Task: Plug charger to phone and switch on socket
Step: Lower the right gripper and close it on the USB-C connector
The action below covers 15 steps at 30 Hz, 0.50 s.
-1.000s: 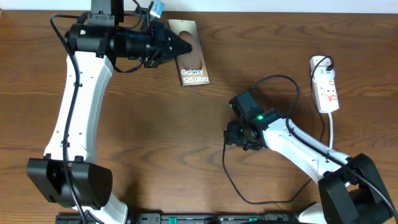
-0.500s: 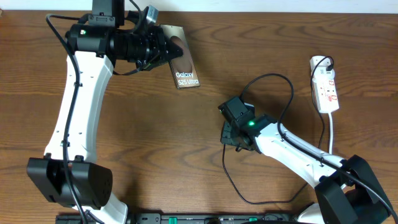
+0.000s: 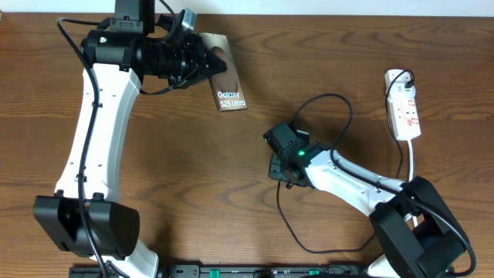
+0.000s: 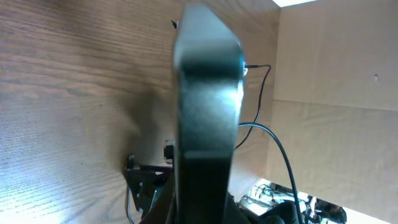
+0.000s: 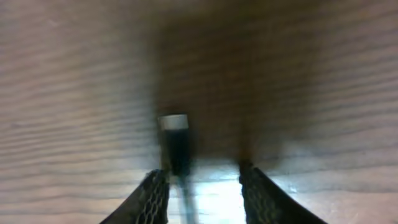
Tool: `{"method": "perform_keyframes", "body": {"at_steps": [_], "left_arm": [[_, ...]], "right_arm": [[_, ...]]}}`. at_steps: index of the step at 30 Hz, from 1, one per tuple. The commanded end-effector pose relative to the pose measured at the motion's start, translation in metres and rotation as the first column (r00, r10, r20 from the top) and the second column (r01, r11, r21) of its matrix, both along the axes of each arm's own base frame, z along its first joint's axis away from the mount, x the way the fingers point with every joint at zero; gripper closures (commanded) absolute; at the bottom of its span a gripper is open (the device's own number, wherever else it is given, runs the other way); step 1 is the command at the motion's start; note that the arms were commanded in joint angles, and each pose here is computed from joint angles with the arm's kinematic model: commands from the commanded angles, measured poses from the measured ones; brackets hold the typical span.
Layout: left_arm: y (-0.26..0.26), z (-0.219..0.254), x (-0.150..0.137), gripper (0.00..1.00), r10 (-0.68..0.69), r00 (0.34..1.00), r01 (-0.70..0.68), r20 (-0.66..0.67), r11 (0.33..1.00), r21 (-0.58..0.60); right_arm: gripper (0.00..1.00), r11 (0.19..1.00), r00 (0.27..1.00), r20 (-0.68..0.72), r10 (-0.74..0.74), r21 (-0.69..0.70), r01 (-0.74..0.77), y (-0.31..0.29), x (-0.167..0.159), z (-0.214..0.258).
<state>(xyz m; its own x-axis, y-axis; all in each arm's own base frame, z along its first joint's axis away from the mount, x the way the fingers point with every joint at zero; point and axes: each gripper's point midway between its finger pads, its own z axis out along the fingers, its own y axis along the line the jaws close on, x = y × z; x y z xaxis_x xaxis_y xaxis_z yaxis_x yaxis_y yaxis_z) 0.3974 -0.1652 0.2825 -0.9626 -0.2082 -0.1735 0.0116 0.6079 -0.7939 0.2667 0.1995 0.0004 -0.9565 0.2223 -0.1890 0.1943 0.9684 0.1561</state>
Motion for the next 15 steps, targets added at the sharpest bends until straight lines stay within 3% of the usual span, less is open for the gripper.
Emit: {"method": "perform_keyframes", "body": {"at_steps": [1, 15], "left_arm": [[-0.0020, 0.0063, 0.0002, 0.93, -0.021, 0.999, 0.021, 0.028, 1.000, -0.012], [-0.0021, 0.0062, 0.0000, 0.93, -0.021, 0.999, 0.022, 0.027, 1.000, -0.012]], "right_arm": [[0.62, 1.000, 1.000, -0.006, -0.004, -0.001, 0.004, 0.0046, 0.0012, -0.0035], [0.66, 1.000, 1.000, -0.025, 0.005, -0.011, -0.005, 0.0043, -0.0046, -0.0053]]}}
